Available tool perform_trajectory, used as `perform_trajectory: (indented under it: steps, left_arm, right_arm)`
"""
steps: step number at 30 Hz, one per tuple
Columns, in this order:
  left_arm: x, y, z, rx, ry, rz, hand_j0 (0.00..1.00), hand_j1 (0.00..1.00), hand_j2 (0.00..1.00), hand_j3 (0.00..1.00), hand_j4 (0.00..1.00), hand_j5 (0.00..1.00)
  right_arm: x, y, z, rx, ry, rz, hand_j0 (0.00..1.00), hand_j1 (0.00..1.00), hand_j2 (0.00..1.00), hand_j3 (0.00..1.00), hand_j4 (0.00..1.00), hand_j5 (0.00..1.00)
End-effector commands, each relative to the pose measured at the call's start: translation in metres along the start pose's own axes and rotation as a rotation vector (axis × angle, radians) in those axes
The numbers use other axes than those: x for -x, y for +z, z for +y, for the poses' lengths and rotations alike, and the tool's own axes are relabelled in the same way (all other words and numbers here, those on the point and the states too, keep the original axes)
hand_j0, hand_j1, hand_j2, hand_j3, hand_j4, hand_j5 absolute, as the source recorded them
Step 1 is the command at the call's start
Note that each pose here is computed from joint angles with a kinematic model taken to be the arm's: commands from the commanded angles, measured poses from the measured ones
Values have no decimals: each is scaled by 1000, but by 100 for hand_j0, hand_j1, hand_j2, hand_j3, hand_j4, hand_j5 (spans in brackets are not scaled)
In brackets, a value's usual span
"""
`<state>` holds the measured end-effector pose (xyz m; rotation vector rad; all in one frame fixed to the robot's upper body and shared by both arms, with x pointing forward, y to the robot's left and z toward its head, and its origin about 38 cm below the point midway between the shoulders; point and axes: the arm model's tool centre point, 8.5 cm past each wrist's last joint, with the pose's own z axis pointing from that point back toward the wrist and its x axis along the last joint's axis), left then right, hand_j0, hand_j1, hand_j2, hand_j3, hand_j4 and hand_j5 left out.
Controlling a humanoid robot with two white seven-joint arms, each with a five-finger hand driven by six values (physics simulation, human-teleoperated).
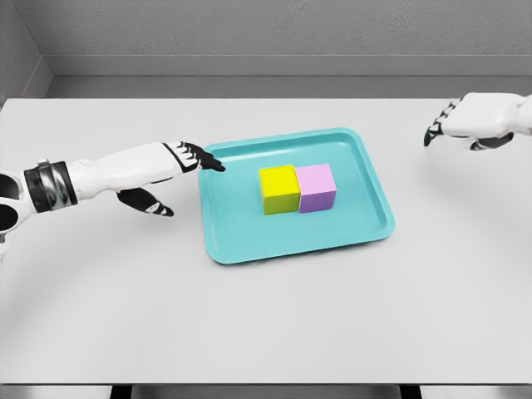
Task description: Push two cubes
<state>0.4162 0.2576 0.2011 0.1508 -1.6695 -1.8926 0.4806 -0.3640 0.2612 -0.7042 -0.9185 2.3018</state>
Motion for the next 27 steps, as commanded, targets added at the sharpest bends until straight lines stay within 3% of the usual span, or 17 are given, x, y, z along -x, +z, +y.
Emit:
perform_trajectory:
  steps: [1,23,27]
  left_arm:
    - [-1,0,2,-8,1,-3,100,100,100,100,100,100]
    - [4,4,0,0,4,15,100,100,100,100,100,100]
    - [13,24,8,1,-12,63,100,100,100,100,100,100]
  right_arm:
    - [4,4,-1,7,-7,11,100,100,100,100,100,100]
    - [-2,-2,0,8,-8,-6,100,100,100,100,100,100]
    - [-2,-2,1,7,-9,-5,100,100,100,100,100,100]
